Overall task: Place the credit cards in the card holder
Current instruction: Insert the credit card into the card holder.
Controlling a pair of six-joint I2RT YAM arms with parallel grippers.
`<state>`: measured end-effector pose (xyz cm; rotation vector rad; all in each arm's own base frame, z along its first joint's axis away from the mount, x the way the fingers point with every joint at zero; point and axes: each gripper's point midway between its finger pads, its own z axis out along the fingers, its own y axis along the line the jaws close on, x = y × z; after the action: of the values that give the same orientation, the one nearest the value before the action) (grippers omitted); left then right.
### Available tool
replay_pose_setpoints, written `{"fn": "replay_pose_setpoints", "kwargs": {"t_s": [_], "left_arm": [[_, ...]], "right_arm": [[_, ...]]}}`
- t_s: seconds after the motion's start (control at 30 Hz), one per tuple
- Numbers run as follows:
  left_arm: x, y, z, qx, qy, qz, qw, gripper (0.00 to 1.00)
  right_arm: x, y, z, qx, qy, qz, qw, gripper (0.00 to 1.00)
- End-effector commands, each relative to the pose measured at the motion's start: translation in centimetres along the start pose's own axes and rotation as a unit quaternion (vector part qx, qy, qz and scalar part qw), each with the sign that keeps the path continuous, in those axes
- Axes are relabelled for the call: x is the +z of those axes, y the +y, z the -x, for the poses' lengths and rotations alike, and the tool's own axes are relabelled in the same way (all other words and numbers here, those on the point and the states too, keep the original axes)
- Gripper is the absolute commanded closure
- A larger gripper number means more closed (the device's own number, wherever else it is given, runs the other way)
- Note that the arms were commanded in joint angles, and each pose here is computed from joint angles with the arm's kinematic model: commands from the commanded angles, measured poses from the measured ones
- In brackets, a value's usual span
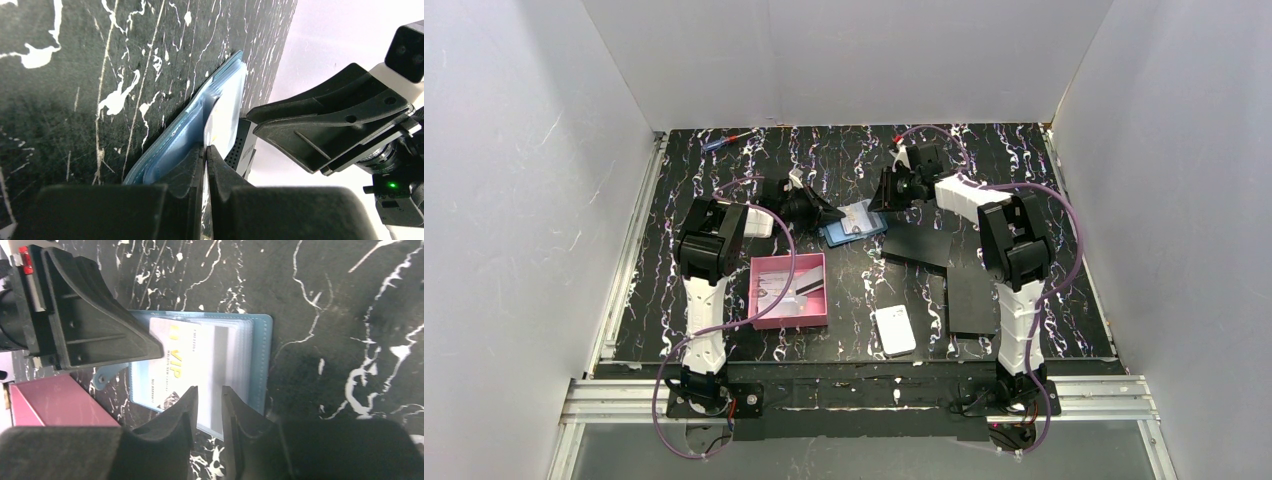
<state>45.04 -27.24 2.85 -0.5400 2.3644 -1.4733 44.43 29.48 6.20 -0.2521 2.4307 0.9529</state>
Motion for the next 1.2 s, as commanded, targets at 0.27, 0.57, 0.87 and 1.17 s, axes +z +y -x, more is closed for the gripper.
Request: {"fn": "replay_pose_setpoints", "kwargs": {"t_s": [0.27, 0.57, 0.87, 1.17], "left_arm": [[0.4, -1.2, -0.4, 0.033, 0.014, 0.046, 0.998, 0.92], [1.3, -1.4, -1.2, 0.048, 0.033, 0.085, 0.995, 0.85], [1.4, -1.4, -1.2, 0.071, 0.047, 0.144, 0.986, 0.61], [3.3, -3.2, -3.0, 0.082, 0.064, 0.165, 0.981, 0.53]], "right_arm": [[0.4, -1.5, 0.2, -0.022, 0.0, 0.008, 1.0, 0.78], [1.1, -1.4, -0.9, 0.001, 0.005, 0.028, 1.0, 0.91], [1.2, -1.6, -1.5, 0.008, 0.01, 0.03, 0.999, 0.99], [1.1, -1.5, -1.5, 0.02, 0.01, 0.03, 0.999, 0.99]]}}
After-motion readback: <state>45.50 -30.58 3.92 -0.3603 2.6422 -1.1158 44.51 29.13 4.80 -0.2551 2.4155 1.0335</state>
